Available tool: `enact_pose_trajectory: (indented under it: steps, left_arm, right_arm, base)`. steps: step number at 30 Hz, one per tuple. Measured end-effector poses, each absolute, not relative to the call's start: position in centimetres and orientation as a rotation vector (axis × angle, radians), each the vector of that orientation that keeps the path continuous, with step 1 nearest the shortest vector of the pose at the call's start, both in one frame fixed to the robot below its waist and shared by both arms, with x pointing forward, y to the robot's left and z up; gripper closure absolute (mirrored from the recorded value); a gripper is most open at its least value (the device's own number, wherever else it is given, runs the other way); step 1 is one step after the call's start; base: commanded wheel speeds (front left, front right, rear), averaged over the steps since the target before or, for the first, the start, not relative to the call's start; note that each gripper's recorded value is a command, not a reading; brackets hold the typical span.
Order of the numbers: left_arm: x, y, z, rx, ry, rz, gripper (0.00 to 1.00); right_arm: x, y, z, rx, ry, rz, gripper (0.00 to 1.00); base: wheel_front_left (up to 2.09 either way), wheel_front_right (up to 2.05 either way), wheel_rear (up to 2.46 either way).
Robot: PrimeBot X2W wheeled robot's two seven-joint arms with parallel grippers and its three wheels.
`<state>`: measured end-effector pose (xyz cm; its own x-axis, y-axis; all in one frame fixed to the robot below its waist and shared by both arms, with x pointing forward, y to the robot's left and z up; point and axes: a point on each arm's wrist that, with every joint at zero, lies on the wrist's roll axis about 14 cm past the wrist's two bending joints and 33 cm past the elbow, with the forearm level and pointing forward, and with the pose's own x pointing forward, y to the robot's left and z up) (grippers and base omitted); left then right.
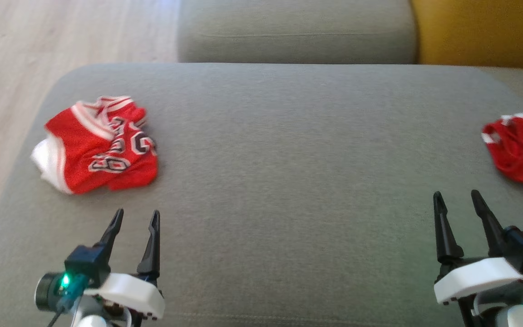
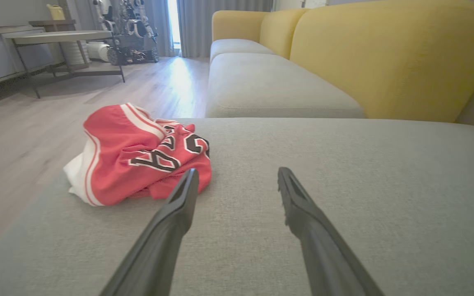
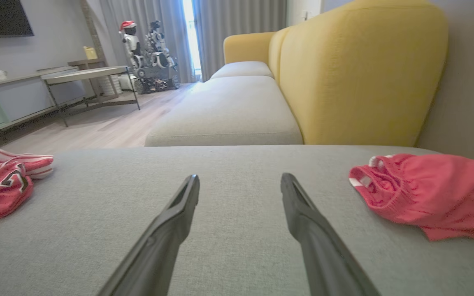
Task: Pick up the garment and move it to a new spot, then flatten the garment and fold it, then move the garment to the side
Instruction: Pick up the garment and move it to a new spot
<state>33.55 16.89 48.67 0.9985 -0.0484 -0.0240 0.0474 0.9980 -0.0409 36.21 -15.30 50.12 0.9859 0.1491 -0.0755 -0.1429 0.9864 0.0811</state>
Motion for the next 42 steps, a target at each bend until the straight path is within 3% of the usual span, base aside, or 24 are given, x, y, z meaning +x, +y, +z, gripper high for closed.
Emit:
enact_pose_trajectory:
  steps: [26, 42]
  left_arm:
    - [25.1, 28.8, 48.9, -0.033, 0.002, 0.385, 0.00]
    - [24.7, 29.5, 48.6, -0.034, 0.016, 0.414, 0.00]
  right_arm:
    - [39.1, -0.6, 50.4, 0.038, 0.105, 0.574, 0.00]
    - [39.2, 0.4, 49.5, 0.055, 0.126, 0.602, 0.00]
  base:
    - [0.00, 0.00, 0.00]
    - [0.00, 0.00, 0.00]
